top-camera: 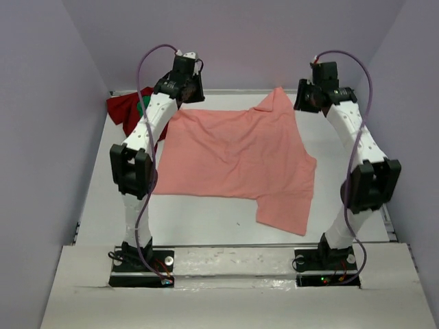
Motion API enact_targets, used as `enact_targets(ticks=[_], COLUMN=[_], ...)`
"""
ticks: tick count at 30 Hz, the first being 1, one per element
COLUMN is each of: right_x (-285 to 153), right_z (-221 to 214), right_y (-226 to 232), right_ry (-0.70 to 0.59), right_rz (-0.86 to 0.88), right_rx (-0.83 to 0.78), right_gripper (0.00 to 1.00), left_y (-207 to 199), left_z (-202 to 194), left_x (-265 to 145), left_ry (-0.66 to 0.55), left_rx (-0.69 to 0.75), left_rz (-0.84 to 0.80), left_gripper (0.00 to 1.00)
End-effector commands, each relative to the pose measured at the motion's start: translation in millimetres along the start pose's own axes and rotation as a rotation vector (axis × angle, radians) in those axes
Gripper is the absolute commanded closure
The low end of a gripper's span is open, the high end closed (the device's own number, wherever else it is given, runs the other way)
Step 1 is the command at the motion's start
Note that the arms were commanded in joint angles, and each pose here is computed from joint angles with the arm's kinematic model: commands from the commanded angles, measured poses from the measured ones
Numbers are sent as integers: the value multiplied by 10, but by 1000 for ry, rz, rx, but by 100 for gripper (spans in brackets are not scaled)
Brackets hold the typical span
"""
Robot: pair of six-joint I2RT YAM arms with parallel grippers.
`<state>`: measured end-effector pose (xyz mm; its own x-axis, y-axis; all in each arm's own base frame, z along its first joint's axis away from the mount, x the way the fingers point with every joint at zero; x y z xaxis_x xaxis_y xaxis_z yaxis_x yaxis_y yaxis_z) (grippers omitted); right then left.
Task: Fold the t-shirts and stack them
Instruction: Flatten the tshirt out
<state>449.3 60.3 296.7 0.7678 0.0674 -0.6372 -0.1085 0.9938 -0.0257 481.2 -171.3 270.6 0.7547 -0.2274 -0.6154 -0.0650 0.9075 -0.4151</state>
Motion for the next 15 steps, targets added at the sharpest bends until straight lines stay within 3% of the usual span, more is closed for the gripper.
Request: enact_targets(ticks=[1,4,6,10,15], right_x=[-499,-763,-893,-1302,-1520], right_z=[-561,-960,-1163,-1672,-2199], right_y=[50,59,96,258,346], right_ry=[49,106,130,134,280], right_rz=[-116,-152,-173,-166,-218], right_rx=[103,153,223,247,291], right_gripper=[54,51,54,56,55], left_y=[232,642,841,1063,1329], left_z=[-98,-235,-395,-745,-1283], left_x=[-572,-673,-689,-760,-677], left_ry=[-49,-128,-96,-48,75], left_rx=[12,0,-9,-89,-145], left_rz=[178,458,551,590,559], left_gripper=[64,64,65,65,65])
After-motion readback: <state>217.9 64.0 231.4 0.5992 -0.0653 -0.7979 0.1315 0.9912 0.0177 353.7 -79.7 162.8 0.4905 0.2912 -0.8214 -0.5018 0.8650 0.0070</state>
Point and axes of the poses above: each gripper's point midway between its finger pads, its own x axis out along the fingers, its own y axis along the line the jaws close on, z = x × y, the point moved 9 cm from there along -x, back along the fingers, and after that the axes turned 13 degrees about -x, right-handed, at the moved point
